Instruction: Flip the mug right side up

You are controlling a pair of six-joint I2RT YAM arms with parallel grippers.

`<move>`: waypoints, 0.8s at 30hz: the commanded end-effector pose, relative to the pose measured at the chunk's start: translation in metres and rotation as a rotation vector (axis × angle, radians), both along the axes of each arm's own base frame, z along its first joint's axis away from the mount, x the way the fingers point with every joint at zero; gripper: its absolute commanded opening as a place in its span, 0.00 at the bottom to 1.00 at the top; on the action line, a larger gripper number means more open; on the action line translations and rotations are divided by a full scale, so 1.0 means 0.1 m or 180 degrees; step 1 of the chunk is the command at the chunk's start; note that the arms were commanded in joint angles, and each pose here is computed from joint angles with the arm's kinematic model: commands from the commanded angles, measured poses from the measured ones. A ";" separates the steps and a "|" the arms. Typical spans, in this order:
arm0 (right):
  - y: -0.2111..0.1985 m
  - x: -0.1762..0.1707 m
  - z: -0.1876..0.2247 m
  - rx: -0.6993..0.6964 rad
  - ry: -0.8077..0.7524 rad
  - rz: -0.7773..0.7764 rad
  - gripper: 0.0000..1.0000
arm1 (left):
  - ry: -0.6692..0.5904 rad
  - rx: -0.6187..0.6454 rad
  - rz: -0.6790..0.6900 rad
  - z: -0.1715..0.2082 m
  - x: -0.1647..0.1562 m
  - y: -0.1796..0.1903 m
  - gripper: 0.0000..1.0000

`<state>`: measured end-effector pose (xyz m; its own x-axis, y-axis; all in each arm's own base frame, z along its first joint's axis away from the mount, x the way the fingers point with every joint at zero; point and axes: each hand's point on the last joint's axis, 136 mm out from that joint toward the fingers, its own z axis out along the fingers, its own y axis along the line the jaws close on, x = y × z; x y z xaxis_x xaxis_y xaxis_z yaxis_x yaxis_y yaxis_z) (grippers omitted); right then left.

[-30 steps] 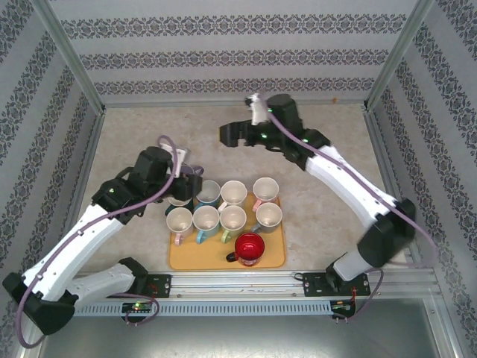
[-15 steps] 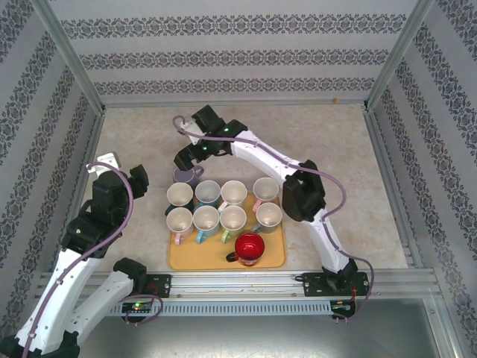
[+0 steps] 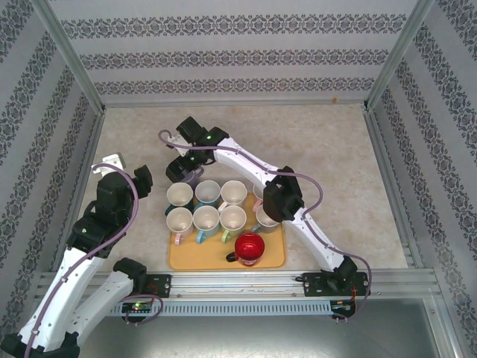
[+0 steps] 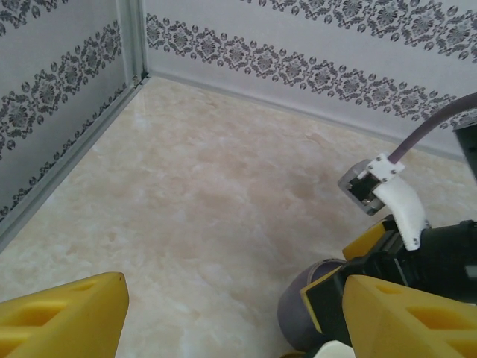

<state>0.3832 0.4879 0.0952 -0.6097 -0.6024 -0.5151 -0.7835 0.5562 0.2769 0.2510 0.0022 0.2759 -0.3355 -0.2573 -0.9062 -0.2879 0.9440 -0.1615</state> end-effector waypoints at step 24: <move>-0.72 0.47 0.32 -0.0240 -0.0238 -0.0387 0.98 | 0.0012 -0.0043 -0.0287 -0.05 0.13 -0.18 0.80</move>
<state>0.4566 0.4026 0.0979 -0.7111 -0.4864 -0.5077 -0.6311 0.7598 0.1562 0.2594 -0.0111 0.2671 -0.3766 -0.2447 -0.8935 -0.2333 0.9584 -0.1641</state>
